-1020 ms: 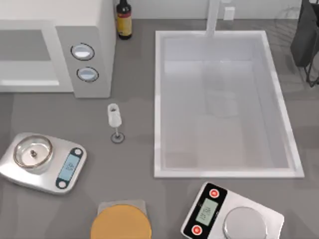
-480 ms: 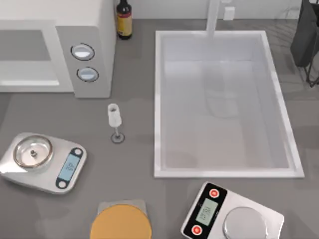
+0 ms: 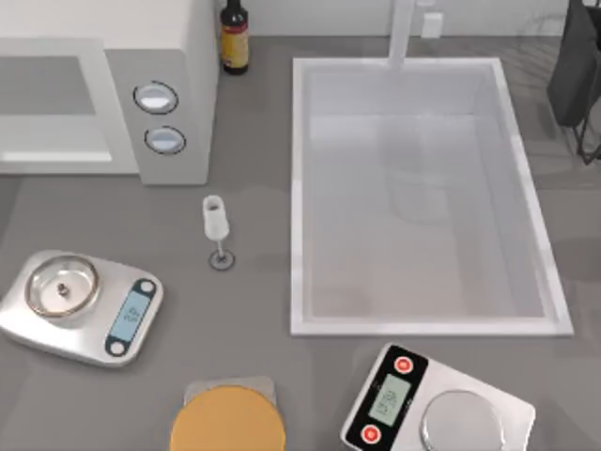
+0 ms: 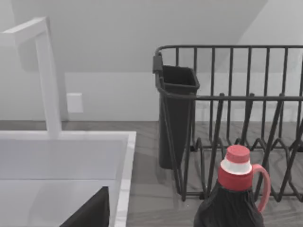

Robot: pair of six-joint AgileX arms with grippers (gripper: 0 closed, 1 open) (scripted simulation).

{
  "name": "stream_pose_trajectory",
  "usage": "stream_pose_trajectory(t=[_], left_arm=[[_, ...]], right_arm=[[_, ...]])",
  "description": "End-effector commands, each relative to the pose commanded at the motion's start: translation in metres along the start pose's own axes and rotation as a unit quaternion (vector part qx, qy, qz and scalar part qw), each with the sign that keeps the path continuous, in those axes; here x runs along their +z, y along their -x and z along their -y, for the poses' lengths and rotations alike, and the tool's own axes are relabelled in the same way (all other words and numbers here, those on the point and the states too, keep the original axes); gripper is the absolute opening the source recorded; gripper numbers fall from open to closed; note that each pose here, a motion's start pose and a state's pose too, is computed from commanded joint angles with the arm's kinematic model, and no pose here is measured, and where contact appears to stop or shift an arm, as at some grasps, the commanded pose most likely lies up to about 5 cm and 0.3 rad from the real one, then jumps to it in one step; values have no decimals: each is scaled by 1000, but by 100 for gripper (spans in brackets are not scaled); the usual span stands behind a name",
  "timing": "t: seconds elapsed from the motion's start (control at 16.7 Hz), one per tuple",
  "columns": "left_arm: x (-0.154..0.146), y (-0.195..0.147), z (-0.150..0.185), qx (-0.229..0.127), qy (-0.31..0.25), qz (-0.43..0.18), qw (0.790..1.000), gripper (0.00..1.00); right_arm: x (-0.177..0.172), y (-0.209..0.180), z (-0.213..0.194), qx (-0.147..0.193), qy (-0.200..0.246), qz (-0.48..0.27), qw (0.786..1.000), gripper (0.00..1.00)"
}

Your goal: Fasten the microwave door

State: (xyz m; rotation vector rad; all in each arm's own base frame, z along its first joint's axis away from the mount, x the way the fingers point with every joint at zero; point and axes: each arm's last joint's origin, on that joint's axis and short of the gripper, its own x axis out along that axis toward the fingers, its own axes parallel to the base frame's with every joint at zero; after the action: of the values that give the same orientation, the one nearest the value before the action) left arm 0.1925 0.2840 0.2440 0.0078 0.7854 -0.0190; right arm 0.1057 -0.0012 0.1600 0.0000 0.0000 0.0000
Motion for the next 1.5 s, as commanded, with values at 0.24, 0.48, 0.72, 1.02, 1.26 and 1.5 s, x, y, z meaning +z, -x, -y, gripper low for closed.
stream_pose_trajectory(t=[0.24, 0.48, 0.72, 1.02, 1.26, 1.5], left_arm=[[3, 0, 3, -2, -2, 4, 1000, 0], [-12, -16, 0, -5, 2, 0, 1000, 0], [-44, -49, -5, 5, -6, 6, 1000, 0], [-71, -71, 0, 0, 0, 0, 1000, 0], [-68, -66, 0, 7, -2, 4, 1000, 0], [-62, -66, 34, 8, -5, 4, 1000, 0]], right_arm=[[0, 0, 0, 0, 0, 0, 1000, 100], [0, 0, 0, 0, 0, 0, 1000, 100], [0, 0, 0, 0, 0, 0, 1000, 100], [0, 0, 0, 0, 0, 0, 1000, 100], [0, 0, 0, 0, 0, 0, 1000, 100], [0, 0, 0, 0, 0, 0, 1000, 100]])
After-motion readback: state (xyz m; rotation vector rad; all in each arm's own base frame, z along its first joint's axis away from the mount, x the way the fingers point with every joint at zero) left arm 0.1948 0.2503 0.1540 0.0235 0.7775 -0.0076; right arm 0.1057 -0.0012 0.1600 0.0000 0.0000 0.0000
